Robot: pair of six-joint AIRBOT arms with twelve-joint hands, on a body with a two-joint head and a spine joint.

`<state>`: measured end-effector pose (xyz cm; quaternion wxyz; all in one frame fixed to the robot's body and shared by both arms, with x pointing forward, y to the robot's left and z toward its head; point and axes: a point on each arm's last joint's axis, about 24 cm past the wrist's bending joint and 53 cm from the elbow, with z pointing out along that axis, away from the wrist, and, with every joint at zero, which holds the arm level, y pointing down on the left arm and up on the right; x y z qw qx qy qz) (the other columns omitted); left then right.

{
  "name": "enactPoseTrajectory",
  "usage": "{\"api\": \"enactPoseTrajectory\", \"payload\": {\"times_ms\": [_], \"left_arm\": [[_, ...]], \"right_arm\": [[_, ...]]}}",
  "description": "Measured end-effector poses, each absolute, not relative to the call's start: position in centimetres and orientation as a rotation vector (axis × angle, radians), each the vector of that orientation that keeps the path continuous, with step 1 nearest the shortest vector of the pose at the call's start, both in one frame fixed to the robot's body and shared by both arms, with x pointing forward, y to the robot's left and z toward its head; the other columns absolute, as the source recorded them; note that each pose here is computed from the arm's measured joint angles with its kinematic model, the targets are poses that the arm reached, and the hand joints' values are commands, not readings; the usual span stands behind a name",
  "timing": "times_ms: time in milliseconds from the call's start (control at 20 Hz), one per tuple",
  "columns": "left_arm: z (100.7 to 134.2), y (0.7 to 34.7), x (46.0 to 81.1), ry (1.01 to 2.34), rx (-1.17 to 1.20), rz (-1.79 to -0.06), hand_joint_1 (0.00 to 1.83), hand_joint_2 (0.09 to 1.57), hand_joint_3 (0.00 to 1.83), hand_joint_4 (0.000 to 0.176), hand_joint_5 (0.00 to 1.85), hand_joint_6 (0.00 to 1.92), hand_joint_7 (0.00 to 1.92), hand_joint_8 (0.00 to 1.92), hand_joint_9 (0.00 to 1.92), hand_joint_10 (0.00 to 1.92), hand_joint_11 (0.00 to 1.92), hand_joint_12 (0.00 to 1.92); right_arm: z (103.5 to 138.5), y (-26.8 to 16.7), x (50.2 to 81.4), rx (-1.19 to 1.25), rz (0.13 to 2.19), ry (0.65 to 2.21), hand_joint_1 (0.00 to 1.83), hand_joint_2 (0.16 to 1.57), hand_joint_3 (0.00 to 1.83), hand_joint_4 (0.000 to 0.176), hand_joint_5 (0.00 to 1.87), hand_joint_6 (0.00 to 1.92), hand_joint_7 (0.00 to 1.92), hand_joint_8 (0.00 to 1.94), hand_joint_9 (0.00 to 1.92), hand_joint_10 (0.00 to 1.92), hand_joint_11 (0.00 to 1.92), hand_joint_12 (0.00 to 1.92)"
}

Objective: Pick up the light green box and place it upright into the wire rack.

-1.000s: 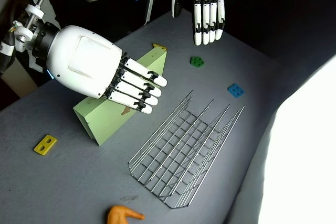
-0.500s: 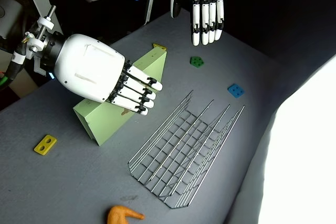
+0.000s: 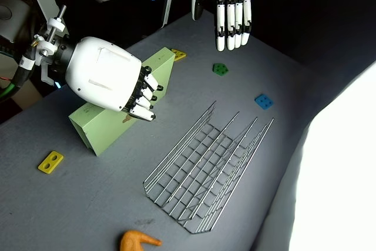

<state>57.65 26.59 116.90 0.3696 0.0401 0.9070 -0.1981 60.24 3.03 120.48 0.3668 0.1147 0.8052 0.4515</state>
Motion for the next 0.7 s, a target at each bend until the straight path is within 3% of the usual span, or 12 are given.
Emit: {"api": "enactPoseTrajectory", "payload": {"times_ms": [150,350,550,700], "left_arm": [[117.0,26.0,57.5,2.323,0.116,-0.515,0.67,1.22,0.0,0.02,0.13,0.01,0.11,0.0,0.17,0.01,0.0,0.53],[117.0,26.0,57.5,2.324,0.113,-0.517,0.69,1.21,0.0,0.021,0.15,0.01,0.12,0.0,0.18,0.0,0.0,0.6],[117.0,26.4,57.7,2.324,0.099,-0.515,0.66,1.21,0.0,0.024,0.14,0.0,0.11,0.0,0.17,0.0,0.0,0.54],[116.9,26.9,57.8,2.326,0.084,-0.51,0.68,1.21,0.0,0.016,0.14,0.01,0.15,0.01,0.18,0.01,0.0,0.59]], "right_arm": [[121.1,2.7,60.5,0.311,1.168,2.056,1.22,1.16,0.0,0.0,0.87,1.05,0.93,1.27,0.76,1.35,0.45,1.8],[125.0,1.1,61.9,0.316,1.175,1.957,1.22,1.18,0.0,0.0,0.83,1.07,0.91,1.34,0.74,1.38,0.44,1.8],[127.2,0.0,62.4,0.257,1.139,1.9,1.22,1.15,0.0,0.0,0.9,1.01,0.93,1.24,0.77,1.31,0.46,1.78],[129.8,-0.3,62.7,0.155,1.099,1.829,1.22,1.15,0.0,0.0,0.92,0.97,0.93,1.26,0.77,1.31,0.47,1.75]]}}
